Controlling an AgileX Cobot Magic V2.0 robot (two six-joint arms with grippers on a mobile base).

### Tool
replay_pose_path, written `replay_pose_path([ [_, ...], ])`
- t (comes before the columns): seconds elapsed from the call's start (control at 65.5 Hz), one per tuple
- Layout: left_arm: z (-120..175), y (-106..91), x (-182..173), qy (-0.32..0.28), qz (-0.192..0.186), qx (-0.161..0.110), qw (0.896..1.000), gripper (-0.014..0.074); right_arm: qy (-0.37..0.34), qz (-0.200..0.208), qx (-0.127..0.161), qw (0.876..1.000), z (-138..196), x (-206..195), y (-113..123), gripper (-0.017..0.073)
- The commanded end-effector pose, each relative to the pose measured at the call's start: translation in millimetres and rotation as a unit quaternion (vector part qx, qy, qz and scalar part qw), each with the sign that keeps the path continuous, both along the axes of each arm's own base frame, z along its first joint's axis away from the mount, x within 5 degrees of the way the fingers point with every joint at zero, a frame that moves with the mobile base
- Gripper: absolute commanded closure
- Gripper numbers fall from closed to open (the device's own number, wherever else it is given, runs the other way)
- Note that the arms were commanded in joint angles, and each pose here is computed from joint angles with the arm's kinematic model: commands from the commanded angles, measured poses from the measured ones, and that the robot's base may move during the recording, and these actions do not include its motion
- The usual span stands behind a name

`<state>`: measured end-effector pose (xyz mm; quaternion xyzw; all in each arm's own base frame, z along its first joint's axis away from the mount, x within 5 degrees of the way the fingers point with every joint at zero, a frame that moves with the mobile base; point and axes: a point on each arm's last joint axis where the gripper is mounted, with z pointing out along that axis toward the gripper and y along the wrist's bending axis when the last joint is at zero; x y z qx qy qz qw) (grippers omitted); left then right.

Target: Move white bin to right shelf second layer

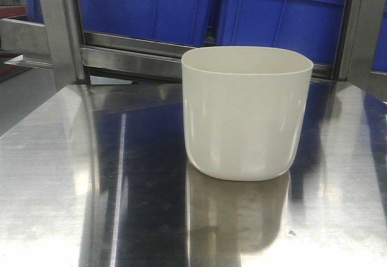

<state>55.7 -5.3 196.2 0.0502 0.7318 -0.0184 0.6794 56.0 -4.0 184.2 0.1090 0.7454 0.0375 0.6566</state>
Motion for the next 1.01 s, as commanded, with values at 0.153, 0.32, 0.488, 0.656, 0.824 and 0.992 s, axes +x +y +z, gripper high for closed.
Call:
replay_pose_path([
  [0.153, -4.5, -0.4, 1.4, -0.026, -0.002, -0.004, 1.0, 0.0509, -0.059, -0.008, -0.007, 0.998, 15.5, -0.9, -1.2, 0.0503],
  [0.32, -4.5, -0.4, 1.4, -0.026, -0.002, -0.004, 1.0, 0.0509, -0.059, -0.008, -0.007, 0.998, 15.5, -0.9, -1.2, 0.0503],
  [0.488, -4.5, -0.4, 1.4, -0.026, -0.002, -0.004, 1.0, 0.0509, -0.059, -0.008, -0.007, 0.998, 15.5, -0.9, -1.2, 0.0503],
  [0.656, -4.5, -0.4, 1.4, -0.026, -0.002, -0.004, 1.0, 0.0509, -0.059, -0.008, -0.007, 0.998, 15.5, -0.9, -1.2, 0.0503],
  [0.824, -4.5, -0.4, 1.4, -0.026, -0.002, -0.004, 1.0, 0.0509, -0.059, -0.008, -0.007, 0.998, 15.5, -0.9, -1.2, 0.0503],
  [0.992, -4.5, -0.4, 1.4, -0.026, -0.002, -0.004, 1.0, 0.0509, -0.059, -0.008, -0.007, 0.998, 15.5, -0.9, -1.2, 0.0503],
])
